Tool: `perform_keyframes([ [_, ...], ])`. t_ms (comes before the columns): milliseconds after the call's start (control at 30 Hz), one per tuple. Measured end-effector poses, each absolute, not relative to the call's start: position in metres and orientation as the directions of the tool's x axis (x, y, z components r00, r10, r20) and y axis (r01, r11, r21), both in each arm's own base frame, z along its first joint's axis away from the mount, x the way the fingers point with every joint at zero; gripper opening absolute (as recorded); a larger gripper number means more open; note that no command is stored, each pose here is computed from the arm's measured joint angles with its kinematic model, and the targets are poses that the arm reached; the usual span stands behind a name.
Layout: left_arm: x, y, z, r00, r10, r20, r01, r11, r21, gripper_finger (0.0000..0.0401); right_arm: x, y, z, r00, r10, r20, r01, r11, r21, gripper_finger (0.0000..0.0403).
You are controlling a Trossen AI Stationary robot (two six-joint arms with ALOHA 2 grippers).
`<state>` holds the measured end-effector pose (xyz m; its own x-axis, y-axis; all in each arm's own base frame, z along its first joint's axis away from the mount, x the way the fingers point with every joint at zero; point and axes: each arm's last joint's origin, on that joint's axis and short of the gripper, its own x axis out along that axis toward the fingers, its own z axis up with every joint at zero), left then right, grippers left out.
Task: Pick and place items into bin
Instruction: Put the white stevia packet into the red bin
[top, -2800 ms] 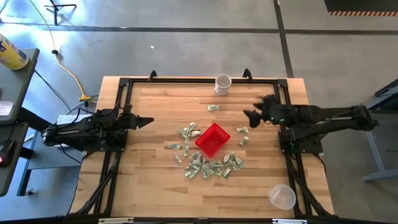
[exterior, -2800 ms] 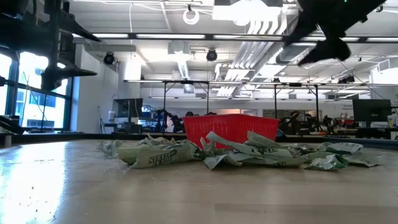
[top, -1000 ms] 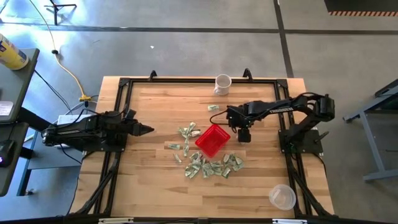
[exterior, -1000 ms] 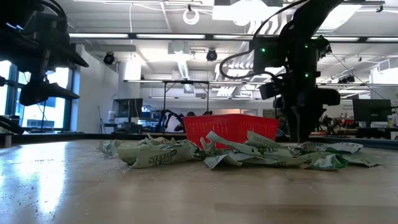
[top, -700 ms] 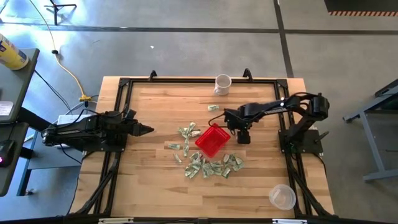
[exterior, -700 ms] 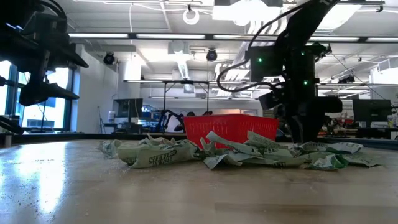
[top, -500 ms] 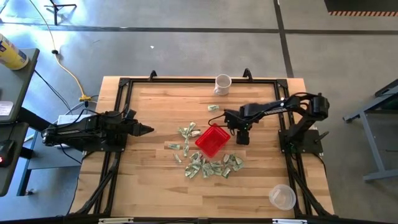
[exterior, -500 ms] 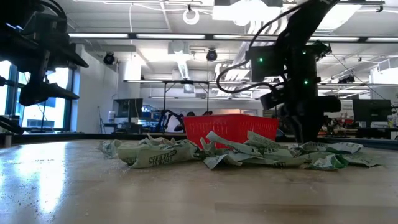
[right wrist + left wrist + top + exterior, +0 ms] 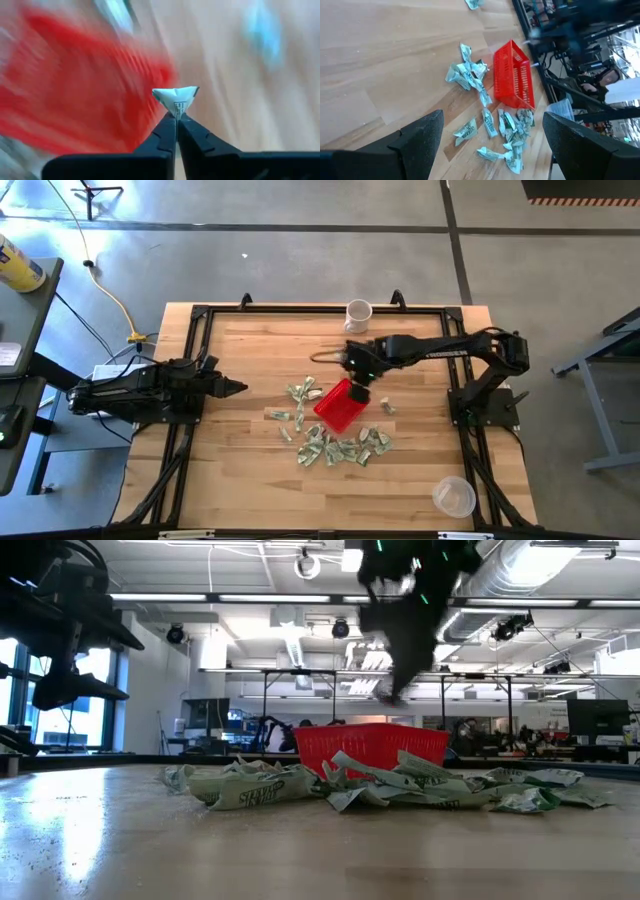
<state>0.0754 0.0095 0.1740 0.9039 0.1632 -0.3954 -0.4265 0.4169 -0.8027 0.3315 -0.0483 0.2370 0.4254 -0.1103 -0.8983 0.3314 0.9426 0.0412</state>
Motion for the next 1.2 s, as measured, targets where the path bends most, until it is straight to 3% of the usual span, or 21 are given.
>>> perform_keyframes([
  [133, 0.075, 0.011, 0.174, 0.898, 0.197, -0.394, -0.441, 0.414, -0.797, 0.0374, 0.351, -0.036, 0.259, 0.551, 0.005, -0.835, 0.199, 0.971, 0.136, 0.0021],
  [267, 0.075, 0.011, 0.174, 0.898, 0.198, -0.394, -0.441, 0.413, -0.797, 0.0374, 0.357, -0.024, 0.229, 0.425, 0.093, -0.901, 0.166, 0.97, 0.179, 0.0061],
  [433, 0.075, 0.011, 0.174, 0.898, 0.198, -0.393, -0.44, 0.413, -0.797, 0.0374, 0.364, -0.007, 0.198, 0.291, 0.087, -0.953, 0.241, 0.957, 0.161, 0.0138],
  [533, 0.075, 0.011, 0.174, 0.898, 0.199, -0.393, -0.441, 0.413, -0.797, 0.0374, 0.359, -0.003, 0.199, 0.216, 0.001, -0.976, 0.293, 0.954, 0.065, 0.018],
  [700, 0.075, 0.012, 0.174, 0.885, 0.255, -0.389, -0.464, 0.421, -0.78, 0.0374, 0.341, 0.018, 0.24, 0.316, -0.258, -0.913, 0.166, 0.963, -0.214, 0.0222],
  [867, 0.078, 0.013, 0.179, 0.902, 0.26, -0.345, -0.428, 0.44, -0.789, 0.0374, 0.312, 0.037, 0.273, 0.338, -0.516, -0.787, 0.157, 0.856, -0.493, 0.0233],
  [933, 0.086, 0.01, 0.189, 0.955, 0.145, -0.258, -0.293, 0.592, -0.751, 0.0374, 0.301, 0.042, 0.278, 0.312, -0.55, -0.775, 0.17, 0.835, -0.524, 0.0233],
  [1000, 0.096, 0.004, 0.203, 0.986, -0.099, -0.132, -0.008, 0.771, -0.637, 0.0374, 0.293, 0.047, 0.278, 0.273, -0.557, -0.784, 0.188, 0.83, -0.525, 0.0232],
  [1033, 0.1, 0.001, 0.207, 0.972, -0.217, -0.094, 0.126, 0.812, -0.57, 0.0374, 0.29, 0.049, 0.278, 0.257, -0.557, -0.79, 0.199, 0.83, -0.521, 0.0232],
  [1100, 0.108, -0.003, 0.21, 0.923, -0.379, -0.066, 0.295, 0.808, -0.51, 0.0374, 0.286, 0.053, 0.277, 0.232, -0.542, -0.808, 0.225, 0.838, -0.498, 0.0233],
  [1200, 0.117, -0.004, 0.21, 0.884, -0.461, -0.079, 0.323, 0.723, -0.61, 0.0374, 0.282, 0.057, 0.276, 0.194, -0.472, -0.86, 0.269, 0.869, -0.416, 0.0233],
])
